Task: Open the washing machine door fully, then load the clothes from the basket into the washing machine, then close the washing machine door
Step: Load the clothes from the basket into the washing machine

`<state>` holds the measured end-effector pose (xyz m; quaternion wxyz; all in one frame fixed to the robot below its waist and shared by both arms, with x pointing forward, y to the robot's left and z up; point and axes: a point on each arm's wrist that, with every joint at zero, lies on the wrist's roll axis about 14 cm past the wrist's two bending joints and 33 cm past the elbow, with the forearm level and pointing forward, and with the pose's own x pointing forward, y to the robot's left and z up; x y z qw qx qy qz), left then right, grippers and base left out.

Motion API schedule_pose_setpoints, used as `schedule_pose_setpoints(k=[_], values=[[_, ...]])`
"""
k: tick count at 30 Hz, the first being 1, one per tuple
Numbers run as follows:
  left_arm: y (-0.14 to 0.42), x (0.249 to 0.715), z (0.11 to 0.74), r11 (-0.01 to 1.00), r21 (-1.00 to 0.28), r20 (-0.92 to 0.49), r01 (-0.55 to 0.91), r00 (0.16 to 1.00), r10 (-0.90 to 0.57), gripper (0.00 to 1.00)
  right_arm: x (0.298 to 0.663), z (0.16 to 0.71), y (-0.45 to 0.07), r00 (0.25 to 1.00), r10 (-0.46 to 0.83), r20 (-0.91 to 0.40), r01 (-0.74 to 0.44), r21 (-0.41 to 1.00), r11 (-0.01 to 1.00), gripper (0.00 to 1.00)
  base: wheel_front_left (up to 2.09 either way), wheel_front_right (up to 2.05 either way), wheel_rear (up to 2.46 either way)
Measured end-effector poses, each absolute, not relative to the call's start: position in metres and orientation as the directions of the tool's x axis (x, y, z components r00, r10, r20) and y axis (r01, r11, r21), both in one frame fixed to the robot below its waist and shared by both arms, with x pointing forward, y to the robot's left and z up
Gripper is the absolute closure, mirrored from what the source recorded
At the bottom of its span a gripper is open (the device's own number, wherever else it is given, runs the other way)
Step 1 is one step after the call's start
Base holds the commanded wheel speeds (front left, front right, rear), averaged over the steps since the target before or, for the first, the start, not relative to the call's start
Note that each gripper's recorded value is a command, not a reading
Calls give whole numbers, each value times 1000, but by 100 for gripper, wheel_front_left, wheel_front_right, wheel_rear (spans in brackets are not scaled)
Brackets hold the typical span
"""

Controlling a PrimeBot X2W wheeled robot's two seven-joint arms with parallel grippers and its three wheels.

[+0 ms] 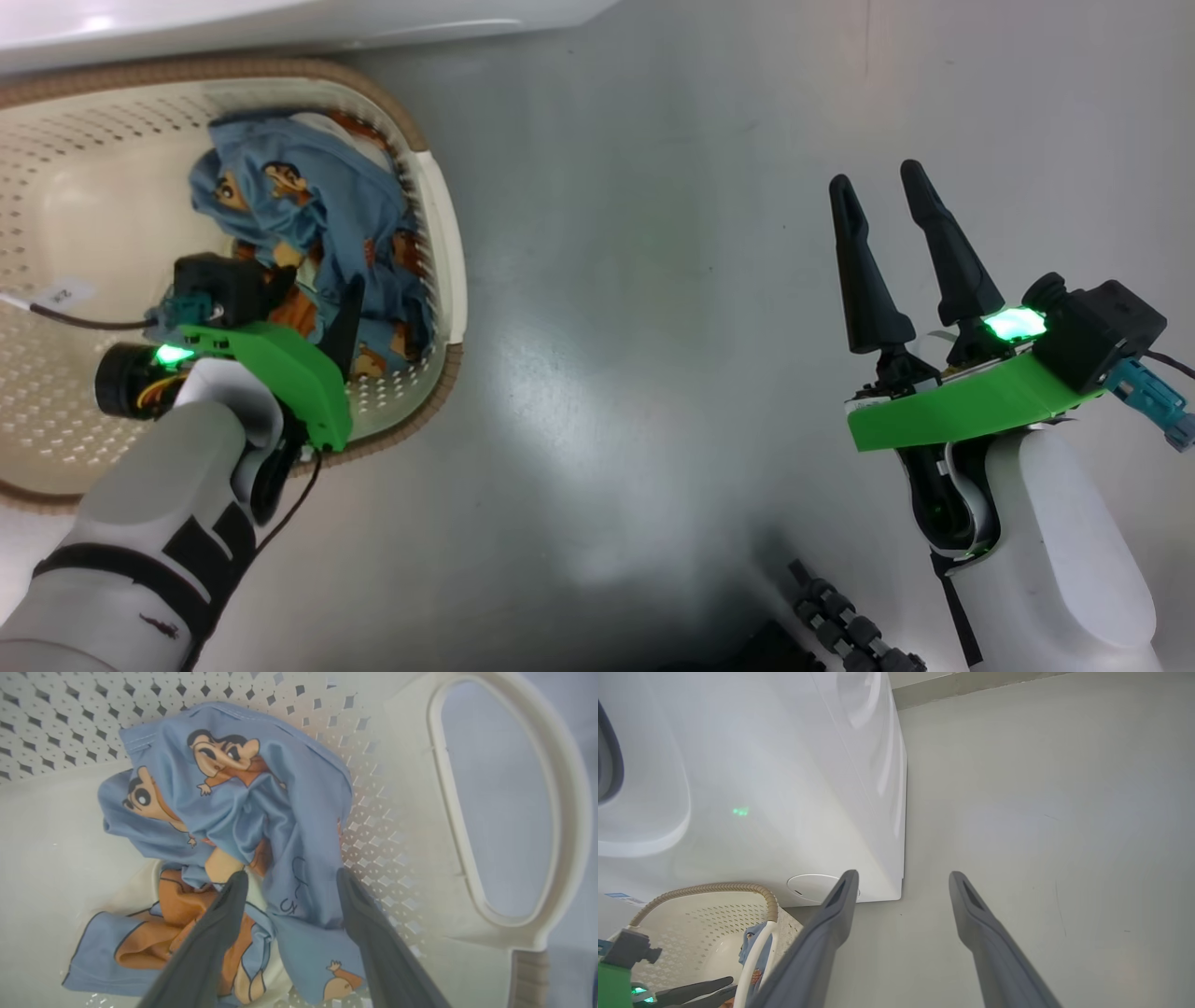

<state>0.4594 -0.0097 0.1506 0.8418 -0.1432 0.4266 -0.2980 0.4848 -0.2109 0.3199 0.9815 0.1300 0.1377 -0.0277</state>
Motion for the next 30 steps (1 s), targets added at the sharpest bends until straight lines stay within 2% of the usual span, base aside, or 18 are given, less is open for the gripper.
schedule_pose_setpoints(k=[10,11,12,13,14,23,30], values=[[-28,458,146,747,-545,-616,381,422,-665,0,484,318,-214,960,-24,-277,87,217,972,0,0,0,0],[-29,459,146,746,-545,-615,384,421,-666,41,484,319,-214,961,-23,-275,84,213,973,0,0,0,0],[-29,459,147,745,-544,-615,385,421,-667,64,485,320,-214,962,-23,-272,83,213,973,0,0,0,0],[-28,460,147,747,-547,-616,378,423,-665,96,485,321,-214,963,-23,-270,83,213,974,0,0,0,0],[-27,460,148,750,-551,-617,366,426,-662,100,485,322,-214,964,-22,-267,80,209,975,0,0,0,0],[-19,467,158,762,-550,-613,342,453,-647,100,484,328,-212,967,-20,-253,76,211,974,0,0,0,0],[2,496,187,793,-547,-576,267,568,-588,100,488,338,-205,973,-1,-232,55,229,972,0,0,0,0]])
